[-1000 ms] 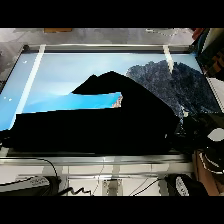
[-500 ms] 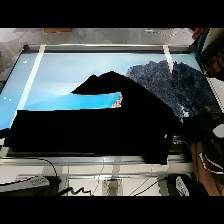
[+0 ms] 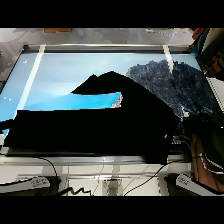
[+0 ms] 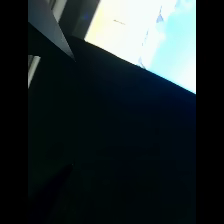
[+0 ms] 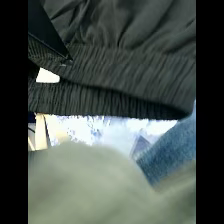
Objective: Fold the clothes and pants, and hang the long-sleeved shirts on hangers.
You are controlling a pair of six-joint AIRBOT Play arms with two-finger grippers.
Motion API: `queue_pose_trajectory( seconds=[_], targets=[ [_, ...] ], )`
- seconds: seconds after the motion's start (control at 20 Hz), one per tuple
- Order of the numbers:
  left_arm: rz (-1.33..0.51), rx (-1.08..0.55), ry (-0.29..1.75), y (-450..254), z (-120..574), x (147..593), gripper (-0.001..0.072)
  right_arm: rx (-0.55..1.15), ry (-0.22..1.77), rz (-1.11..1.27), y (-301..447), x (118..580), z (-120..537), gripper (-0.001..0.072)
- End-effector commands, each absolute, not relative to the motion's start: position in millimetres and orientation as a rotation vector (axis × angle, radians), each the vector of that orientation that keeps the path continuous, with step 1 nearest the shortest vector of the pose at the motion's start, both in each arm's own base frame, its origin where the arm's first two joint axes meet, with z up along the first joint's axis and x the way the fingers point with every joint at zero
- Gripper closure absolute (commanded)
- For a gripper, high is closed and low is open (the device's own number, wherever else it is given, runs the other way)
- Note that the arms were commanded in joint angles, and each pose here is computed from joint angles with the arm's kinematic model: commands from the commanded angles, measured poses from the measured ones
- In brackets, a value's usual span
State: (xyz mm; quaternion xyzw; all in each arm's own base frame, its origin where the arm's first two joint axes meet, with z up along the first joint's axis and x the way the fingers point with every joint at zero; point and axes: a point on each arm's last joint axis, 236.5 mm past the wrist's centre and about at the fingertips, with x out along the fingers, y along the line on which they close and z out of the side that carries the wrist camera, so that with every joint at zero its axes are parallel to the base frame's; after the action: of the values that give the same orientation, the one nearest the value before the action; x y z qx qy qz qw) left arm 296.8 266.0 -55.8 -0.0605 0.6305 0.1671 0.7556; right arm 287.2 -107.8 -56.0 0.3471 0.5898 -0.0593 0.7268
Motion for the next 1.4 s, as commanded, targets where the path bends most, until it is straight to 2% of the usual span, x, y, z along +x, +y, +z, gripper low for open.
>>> queue_pose_trajectory(
  seconds=[0.0, 0.4, 0.5, 0.55, 0.65, 0.8, 1.0, 1.1, 1.2, 1.25, 1.35],
  targets=[
    [0.296, -0.067, 1.340, 241, -53, 328, -0.0003, 0.831, 1.327, -0.015, -96, 283, -78, 0.0153],
    [0.320, -0.149, 0.967, 167, -3, 453, 0.0009, 0.939, 1.205, -0.015, -69, 324, -123, 0.0158],
    [0.322, -0.205, 0.906, 148, 3, 470, 0.0009, 0.917, 1.180, -0.026, -69, 335, -131, 0.0165],
    [0.313, -0.241, 0.891, 136, 3, 476, 0.0009, 0.886, 1.162, -0.008, -66, 342, -131, 0.0196],
    [0.266, -0.336, 0.888, 109, -1, 484, 0.0010, 0.816, 1.120, 0.065, -55, 356, -125, 0.0371],
    [0.204, -0.542, 0.883, 75, -8, 496, 0.0009, 0.709, 1.079, 0.152, -45, 377, -109, 0.0690],
    [0.063, -0.736, 0.886, 29, -18, 512, 0.0010, 0.636, 1.017, 0.200, -46, 405, -79, 0.0694],
    [-0.013, -0.739, 0.897, 8, -30, 520, 0.0031, 0.610, 0.995, 0.223, -47, 411, -64, 0.0694],
    [-0.044, -0.741, 0.923, -6, -46, 530, 0.0235, 0.592, 0.991, 0.252, -44, 411, -53, 0.0694],
    [-0.060, -0.728, 0.935, -12, -55, 538, 0.0273, 0.589, 0.986, 0.257, -43, 412, -49, 0.0694],
    [-0.085, -0.712, 0.946, -24, -68, 556, 0.0270, 0.587, 0.986, 0.272, -40, 410, -45, 0.0694]
  ],
)
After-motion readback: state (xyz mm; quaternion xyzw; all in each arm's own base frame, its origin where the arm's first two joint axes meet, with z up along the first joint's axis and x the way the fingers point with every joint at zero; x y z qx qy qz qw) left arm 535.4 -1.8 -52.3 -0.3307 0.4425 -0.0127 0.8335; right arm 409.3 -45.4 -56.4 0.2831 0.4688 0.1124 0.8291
